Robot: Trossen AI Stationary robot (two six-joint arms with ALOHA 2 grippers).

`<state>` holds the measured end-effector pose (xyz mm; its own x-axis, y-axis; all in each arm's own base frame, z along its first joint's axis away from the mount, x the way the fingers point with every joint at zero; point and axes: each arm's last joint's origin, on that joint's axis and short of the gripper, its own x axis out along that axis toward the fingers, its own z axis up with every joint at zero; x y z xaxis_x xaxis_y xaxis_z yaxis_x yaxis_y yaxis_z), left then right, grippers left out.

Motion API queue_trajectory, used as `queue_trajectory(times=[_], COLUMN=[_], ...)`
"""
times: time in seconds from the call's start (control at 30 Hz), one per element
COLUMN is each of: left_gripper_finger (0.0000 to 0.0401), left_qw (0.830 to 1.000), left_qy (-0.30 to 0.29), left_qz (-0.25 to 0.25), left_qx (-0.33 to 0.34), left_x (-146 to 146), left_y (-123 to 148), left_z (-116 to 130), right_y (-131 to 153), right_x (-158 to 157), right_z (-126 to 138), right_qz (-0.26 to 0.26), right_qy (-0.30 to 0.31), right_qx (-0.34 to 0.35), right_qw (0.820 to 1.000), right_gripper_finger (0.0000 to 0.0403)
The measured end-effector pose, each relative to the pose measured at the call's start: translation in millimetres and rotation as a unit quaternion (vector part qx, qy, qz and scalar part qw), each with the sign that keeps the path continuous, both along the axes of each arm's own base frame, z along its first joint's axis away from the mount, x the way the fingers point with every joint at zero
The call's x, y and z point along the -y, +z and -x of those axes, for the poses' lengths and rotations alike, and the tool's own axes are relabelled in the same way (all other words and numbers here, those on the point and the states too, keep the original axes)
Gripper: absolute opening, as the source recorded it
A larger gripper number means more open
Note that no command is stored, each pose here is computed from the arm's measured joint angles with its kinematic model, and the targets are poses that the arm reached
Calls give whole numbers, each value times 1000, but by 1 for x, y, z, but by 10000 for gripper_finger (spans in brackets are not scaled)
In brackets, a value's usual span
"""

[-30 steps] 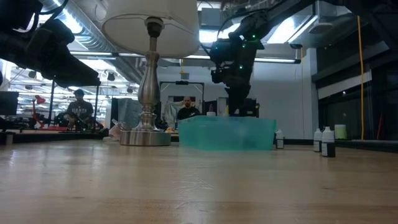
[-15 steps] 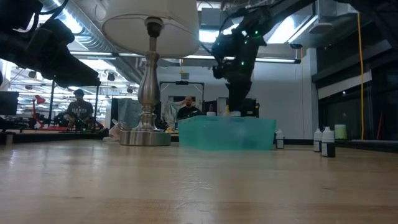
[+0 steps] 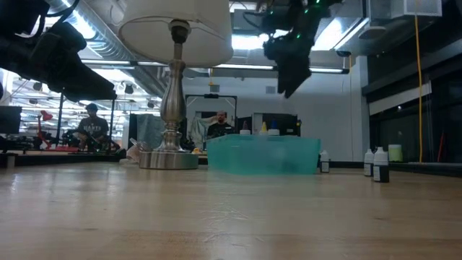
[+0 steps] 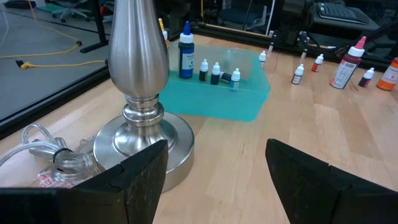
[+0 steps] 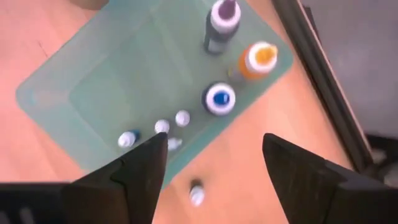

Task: Pick & Place food coloring
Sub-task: Put the small brown food coloring bottle into the green bin

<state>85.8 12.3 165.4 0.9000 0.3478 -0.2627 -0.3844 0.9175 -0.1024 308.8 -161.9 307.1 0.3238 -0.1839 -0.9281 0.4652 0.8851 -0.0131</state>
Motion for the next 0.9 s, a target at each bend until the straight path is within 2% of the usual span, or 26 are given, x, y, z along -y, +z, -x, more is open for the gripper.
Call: queue_trajectory(times=[0.2,0.37,0.5,0.63,0.9], left_gripper_finger=[269,266,266,268,266], left_qw=[1000,1000,1000,1000,1000], left_qy=[0,0,0,0,0], left_qz=[0,0,0,0,0], left_qx=[0,0,0,0,0], left_x=[0,0,0,0,0], left_y=[0,0,0,0,0], left_z=[0,0,0,0,0], right_y=[-14,-41,-63,-81,-104], right_x=[-31,-49,-56,-59,-42], right_z=[19,39,49,60,77], right_qz=[-46,-63,-47,-13,-2], right_qy=[-86,-137,-123,-73,-40], right_qx=[-28,-6,5,-14,-30], right_qw=[995,989,991,997,999], right_gripper_finger=[265,265,265,265,265])
